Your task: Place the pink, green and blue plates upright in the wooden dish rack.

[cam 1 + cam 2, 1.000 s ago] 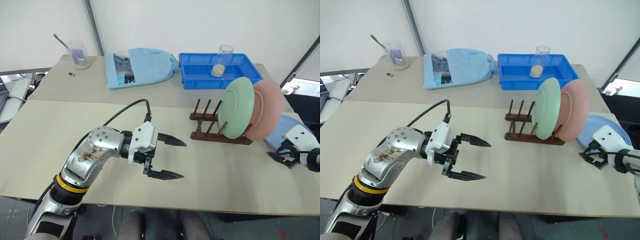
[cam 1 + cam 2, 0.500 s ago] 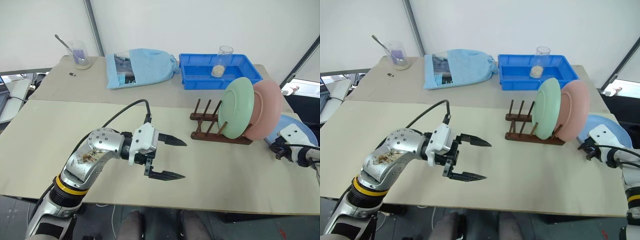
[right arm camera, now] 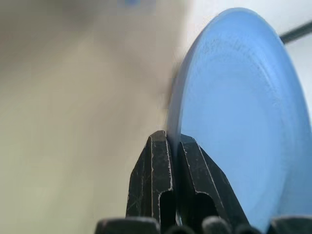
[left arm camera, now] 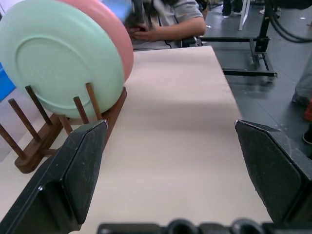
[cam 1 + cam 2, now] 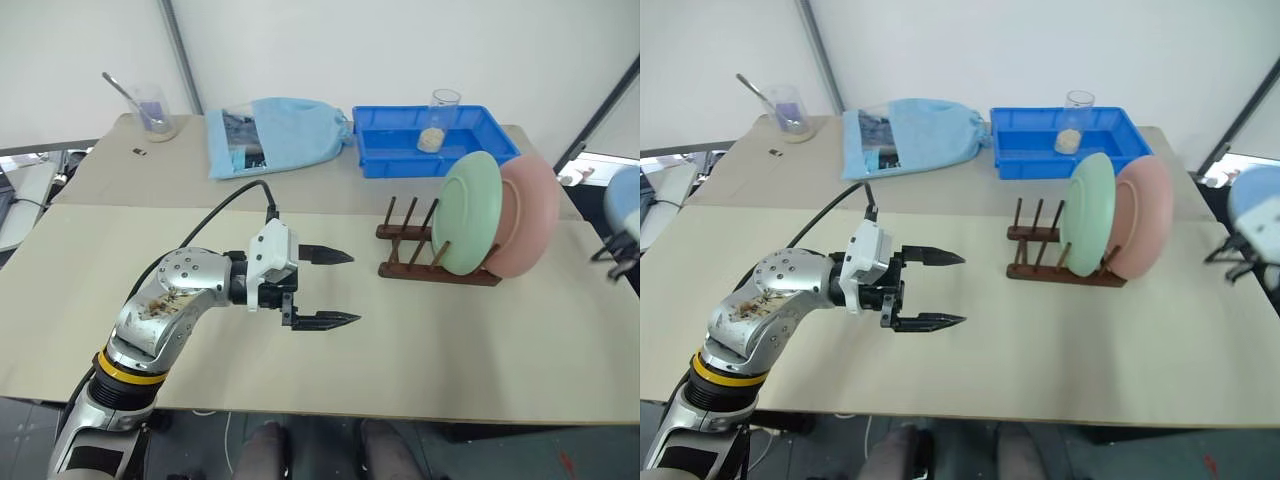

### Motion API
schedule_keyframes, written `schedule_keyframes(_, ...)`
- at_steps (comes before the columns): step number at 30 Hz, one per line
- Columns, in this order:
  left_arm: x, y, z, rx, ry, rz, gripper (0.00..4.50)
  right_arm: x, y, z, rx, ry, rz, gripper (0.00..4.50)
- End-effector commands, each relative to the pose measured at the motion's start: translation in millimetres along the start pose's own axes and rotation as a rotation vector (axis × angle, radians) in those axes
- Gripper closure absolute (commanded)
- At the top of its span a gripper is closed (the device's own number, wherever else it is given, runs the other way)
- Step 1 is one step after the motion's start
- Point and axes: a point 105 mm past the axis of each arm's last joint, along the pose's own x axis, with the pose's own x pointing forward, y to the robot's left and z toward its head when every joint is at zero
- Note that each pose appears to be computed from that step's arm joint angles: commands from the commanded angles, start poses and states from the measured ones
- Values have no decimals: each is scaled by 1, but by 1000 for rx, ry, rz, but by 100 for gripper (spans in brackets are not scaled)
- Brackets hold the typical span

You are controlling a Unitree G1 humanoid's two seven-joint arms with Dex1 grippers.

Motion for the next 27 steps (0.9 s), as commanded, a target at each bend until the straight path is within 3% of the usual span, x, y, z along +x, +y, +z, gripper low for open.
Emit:
schedule_keyframes(1, -9, 6, 4, 30, 5, 37, 0, -13, -17, 103, 37, -407, -35, 449)
schedule_keyframes(5, -13, 11, 3, 42, 23, 54, 0, -40, 17, 189, 480, -793, 238, 449)
schedule_keyframes(9, -17, 14, 2, 44, 36, 67, 0, -66, 50, 220, 907, -902, 533, 449)
schedule_keyframes(12, -19, 15, 1, 44, 45, 69, 0, -78, 73, 222, 1125, -867, 697, 449)
schedule_keyframes(16, -21, 17, 2, 40, 34, 74, 0, -84, 99, 208, 1286, -752, 773, 449)
schedule_keyframes(27, -21, 17, 3, 49, 18, 63, 0, -88, 130, 186, 1369, -555, 829, 449)
